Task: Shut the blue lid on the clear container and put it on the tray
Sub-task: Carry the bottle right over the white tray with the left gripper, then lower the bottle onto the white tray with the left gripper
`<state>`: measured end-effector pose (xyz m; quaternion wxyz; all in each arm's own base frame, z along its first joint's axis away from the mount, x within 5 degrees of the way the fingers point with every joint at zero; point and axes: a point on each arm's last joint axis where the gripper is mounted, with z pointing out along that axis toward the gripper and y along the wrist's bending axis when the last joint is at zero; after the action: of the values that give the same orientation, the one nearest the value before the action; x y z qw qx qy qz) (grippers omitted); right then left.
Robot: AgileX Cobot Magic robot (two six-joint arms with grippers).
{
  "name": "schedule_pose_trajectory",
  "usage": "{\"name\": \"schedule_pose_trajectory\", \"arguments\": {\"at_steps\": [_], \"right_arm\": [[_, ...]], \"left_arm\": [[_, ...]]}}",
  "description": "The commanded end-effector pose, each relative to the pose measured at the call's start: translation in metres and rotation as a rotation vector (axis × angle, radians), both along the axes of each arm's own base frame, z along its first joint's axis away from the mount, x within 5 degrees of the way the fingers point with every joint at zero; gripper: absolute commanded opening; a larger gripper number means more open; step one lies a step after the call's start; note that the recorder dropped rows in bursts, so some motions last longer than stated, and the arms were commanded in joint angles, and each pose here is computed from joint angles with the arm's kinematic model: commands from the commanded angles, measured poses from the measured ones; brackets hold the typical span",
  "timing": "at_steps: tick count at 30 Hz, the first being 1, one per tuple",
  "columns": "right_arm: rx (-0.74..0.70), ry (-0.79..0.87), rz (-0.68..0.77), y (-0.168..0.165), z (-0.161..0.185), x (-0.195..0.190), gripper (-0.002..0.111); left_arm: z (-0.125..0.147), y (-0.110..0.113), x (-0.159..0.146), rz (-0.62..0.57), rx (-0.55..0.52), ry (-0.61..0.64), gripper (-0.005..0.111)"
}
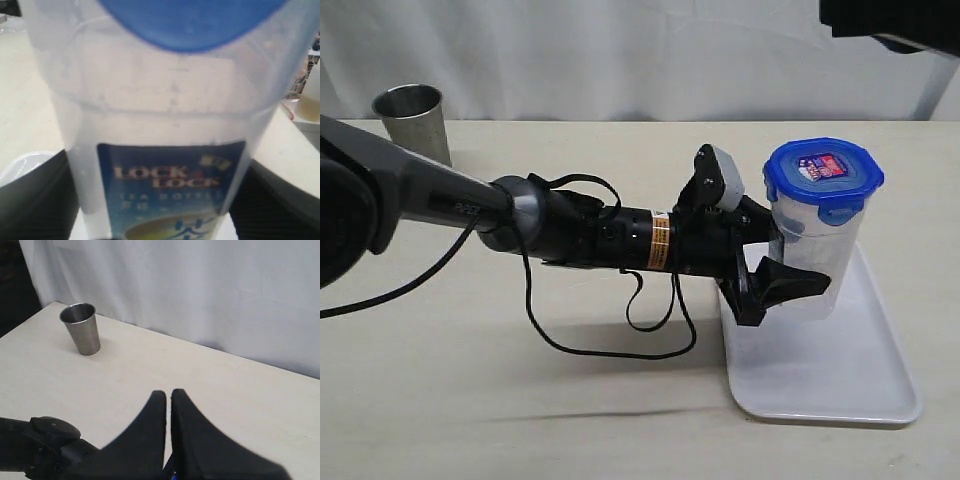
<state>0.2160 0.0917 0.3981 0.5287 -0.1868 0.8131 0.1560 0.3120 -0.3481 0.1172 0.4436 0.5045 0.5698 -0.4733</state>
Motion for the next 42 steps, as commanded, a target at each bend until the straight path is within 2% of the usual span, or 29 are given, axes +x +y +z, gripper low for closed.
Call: {"name": "schedule_pose_trajectory", "arguments": {"at_steps": [1,8,15,26,28,30,31,32,34,35,38,40,42], "right_arm": [[0.015,-0.021,-0.028,-0.006,0.005,0.000,0.005],[0.015,-0.023,-0.029,-0.006,0.005,0.000,0.005],[0.014,-0.019,-0.028,-0.006,0.005,0.000,0.005],[0.011,-0.013,-0.026,-0.006,0.004,0.000,0.005],[0.006,-0.002,-0.021,-0.006,0.003,-0.001,0.005],[0.004,0.002,-0.019,-0.006,0.003,-0.001,0.005],[0.003,0.004,-0.019,-0.006,0.003,-0.001,0.005],[0.003,0.005,-0.018,-0.006,0.002,-0.001,0.005],[0.001,0.006,-0.017,-0.006,0.002,-0.001,0.005],[0.001,0.006,-0.017,-0.006,0.002,-0.001,0.005],[-0.001,0.005,-0.017,-0.006,0.002,-0.001,0.005],[-0.001,0.005,-0.017,-0.006,0.002,-0.001,0.005],[-0.005,0.003,-0.015,-0.006,0.002,-0.001,0.005]], "left_arm": [[0.004,-0.011,0.014,0.030,-0.013,-0.024,0.000],[-0.016,-0.021,0.028,0.040,0.010,-0.015,0.000],[-0.046,-0.020,0.030,0.059,0.091,0.007,0.000],[-0.046,-0.020,0.029,0.054,0.084,0.008,0.000],[-0.047,-0.020,0.030,0.072,0.091,0.063,0.000],[-0.048,-0.020,0.030,0.077,0.104,0.066,0.005],[-0.049,-0.019,0.030,0.067,0.119,0.048,0.009],[-0.051,-0.018,0.026,-0.004,0.156,-0.068,0.014],[-0.050,-0.017,0.023,-0.090,0.172,-0.216,0.016],[-0.048,-0.017,0.022,-0.104,0.176,-0.252,0.015],[-0.027,-0.016,0.031,-0.048,0.229,-0.353,0.001],[-0.006,-0.012,0.039,0.017,0.315,-0.437,0.000],[0.007,-0.009,0.042,0.015,0.378,-0.540,0.000]]}}
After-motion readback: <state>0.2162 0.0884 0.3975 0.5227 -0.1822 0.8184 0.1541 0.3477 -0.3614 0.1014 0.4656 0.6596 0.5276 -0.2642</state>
